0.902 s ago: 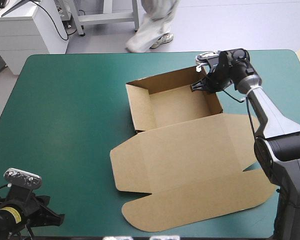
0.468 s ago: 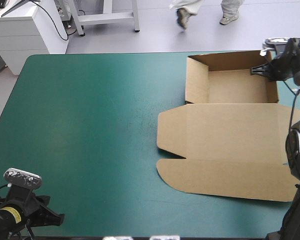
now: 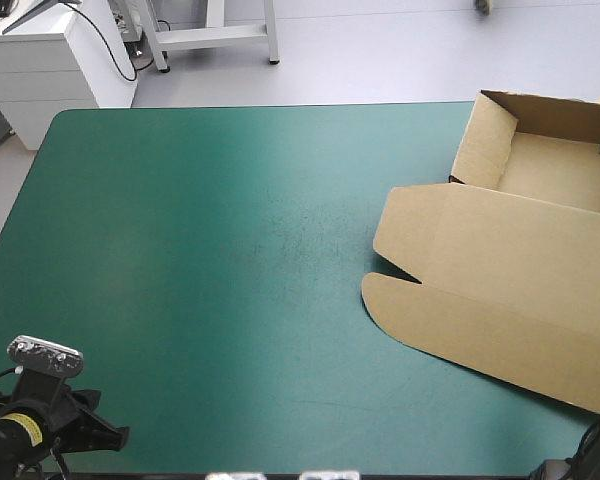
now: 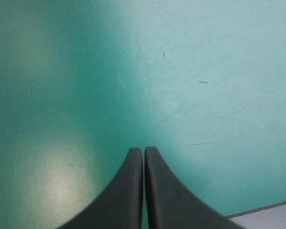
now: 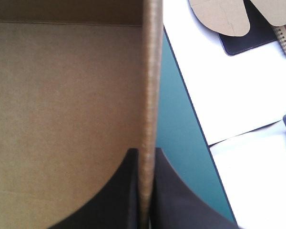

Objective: Fold the box

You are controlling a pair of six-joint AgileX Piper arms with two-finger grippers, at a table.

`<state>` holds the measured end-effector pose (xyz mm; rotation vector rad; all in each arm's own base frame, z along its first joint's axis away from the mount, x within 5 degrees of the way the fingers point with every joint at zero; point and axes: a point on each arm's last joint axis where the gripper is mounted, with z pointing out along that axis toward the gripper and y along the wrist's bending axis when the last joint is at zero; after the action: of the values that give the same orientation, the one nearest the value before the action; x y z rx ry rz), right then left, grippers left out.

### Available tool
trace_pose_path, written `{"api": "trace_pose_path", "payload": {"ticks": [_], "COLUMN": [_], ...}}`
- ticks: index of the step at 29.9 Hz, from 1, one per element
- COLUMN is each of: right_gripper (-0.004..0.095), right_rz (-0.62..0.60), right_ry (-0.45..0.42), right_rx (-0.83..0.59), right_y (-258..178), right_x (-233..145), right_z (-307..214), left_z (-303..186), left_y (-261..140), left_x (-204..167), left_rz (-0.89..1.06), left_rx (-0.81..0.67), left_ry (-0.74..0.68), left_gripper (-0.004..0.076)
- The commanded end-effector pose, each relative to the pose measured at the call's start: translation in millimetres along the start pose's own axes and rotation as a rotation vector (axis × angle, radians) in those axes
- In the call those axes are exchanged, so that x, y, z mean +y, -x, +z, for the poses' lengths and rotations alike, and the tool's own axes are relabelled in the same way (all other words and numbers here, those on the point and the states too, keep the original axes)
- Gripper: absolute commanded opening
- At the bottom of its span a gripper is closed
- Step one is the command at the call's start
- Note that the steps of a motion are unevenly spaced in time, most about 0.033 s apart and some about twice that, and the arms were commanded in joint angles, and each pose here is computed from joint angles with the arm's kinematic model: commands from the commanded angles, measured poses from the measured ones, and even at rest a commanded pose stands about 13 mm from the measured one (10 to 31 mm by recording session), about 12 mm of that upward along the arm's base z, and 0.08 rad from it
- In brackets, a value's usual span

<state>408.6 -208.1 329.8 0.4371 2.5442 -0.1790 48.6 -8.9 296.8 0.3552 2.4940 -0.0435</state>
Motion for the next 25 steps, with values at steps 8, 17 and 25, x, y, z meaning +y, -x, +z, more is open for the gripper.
{"api": "trace_pose_path", "payload": {"ticks": [8, 17, 25], "right_gripper": [0.0502, 0.0741, 0.0282], "right_rz": [-0.037, -0.030, -0.015], "right_ry": [-0.011, 0.021, 0.100], "right_rx": [-0.129, -0.118, -0.085], "right_y": [12.2, 13.1, 9.7], "right_x": [-1.9, 1.1, 8.9], "right_z": [-36.4, -47.2, -65.9], "left_z": [-4.4, -4.4, -4.4], "left_y": [8.1, 8.1, 8.1], "left_x": [0.6, 0.8, 0.7], "left_rz": [-0.006, -0.005, -0.006], "left_rx": [-0.057, -0.057, -0.057], "left_ry": [0.004, 0.006, 0.004], "left_gripper": [-0.0008, -0.0008, -0.0008]}}
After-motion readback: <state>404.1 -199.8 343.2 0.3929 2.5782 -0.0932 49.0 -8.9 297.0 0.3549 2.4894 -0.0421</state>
